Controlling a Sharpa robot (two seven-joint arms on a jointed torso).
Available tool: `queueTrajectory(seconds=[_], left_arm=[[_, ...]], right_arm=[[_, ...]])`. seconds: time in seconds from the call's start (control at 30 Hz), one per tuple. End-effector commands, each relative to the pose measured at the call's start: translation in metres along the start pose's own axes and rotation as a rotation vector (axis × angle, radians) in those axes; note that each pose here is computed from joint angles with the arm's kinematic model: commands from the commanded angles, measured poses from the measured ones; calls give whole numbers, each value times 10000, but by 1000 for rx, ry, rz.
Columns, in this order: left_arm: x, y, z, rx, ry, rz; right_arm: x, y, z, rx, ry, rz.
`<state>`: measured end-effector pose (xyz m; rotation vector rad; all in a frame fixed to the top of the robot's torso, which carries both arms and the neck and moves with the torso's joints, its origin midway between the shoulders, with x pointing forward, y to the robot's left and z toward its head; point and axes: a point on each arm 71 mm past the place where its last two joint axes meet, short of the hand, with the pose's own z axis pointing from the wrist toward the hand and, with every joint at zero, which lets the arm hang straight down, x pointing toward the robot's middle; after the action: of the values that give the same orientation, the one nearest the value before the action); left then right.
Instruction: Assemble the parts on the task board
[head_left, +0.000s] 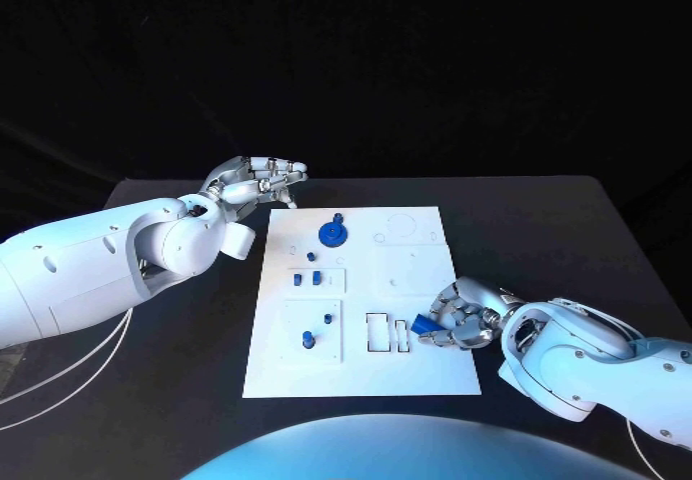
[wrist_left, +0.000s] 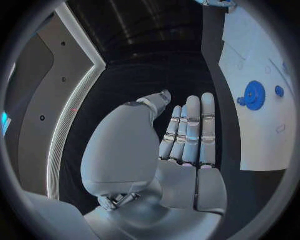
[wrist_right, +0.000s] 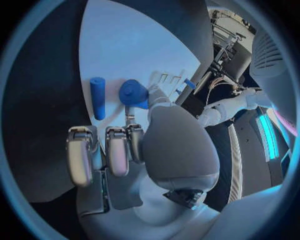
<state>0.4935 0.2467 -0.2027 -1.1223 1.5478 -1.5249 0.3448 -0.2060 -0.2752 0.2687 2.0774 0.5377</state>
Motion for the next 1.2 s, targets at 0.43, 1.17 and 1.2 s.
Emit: queueTrajectory(seconds=[0.43,1.17,1.2], left_arm=[[43,-8,14,7,21,-5],[56,-9,12,6,27,-7],[55,-9,11,6,26,-7]], right_arm=[[-59,199,-2,29,42,237],[195,442,129,-37,117,140],[197,449,130,-40,115,140]])
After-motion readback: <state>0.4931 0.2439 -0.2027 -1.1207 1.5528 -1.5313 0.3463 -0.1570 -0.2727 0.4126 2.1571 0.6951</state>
